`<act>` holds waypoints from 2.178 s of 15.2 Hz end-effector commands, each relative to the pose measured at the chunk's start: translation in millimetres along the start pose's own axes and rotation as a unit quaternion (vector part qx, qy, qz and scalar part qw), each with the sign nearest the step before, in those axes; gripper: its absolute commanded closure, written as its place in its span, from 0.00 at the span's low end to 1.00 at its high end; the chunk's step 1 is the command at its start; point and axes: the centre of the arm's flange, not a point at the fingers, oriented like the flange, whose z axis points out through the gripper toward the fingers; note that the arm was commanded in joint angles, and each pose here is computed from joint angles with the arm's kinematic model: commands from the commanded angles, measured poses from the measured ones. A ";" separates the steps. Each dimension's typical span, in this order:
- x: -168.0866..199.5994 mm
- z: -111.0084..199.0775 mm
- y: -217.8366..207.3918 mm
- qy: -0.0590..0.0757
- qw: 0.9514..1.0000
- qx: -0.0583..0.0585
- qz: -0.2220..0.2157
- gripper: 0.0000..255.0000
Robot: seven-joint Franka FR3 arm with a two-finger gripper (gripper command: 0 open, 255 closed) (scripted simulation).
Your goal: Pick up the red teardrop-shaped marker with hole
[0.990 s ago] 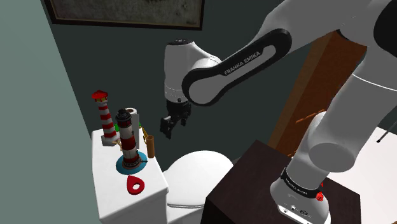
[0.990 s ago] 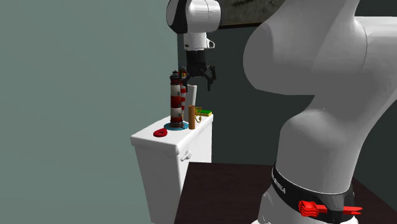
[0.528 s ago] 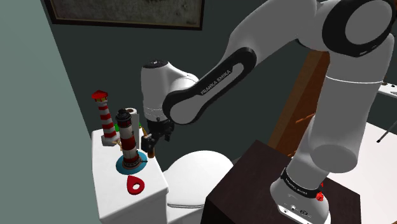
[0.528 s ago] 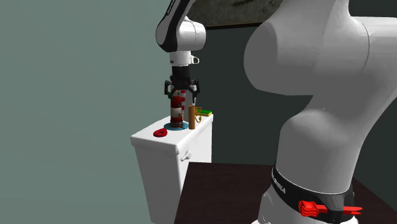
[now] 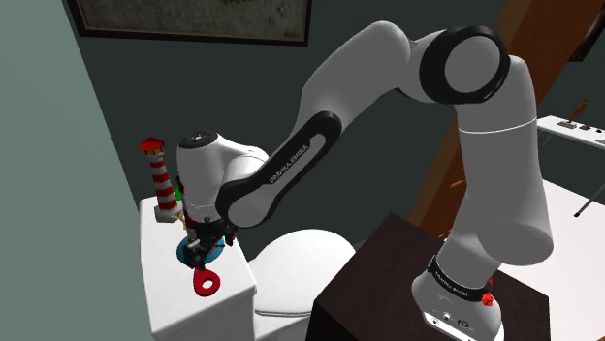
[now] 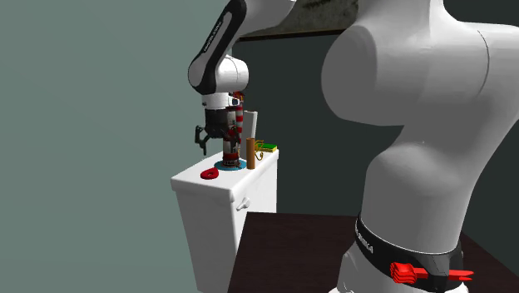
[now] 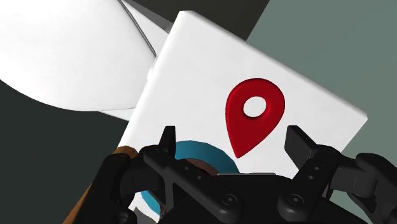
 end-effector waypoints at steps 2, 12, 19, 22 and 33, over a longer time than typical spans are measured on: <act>15.8 27.0 -23.0 -0.005 1.000 0.004 -0.004 0.00; 20.6 78.7 -35.3 -0.007 1.000 0.007 -0.006 0.00; 20.7 78.7 -35.4 -0.007 1.000 0.007 -0.006 1.00; 21.0 78.7 -35.4 -0.007 1.000 0.007 -0.006 1.00; 21.5 25.9 -34.8 -0.007 1.000 0.007 -0.006 1.00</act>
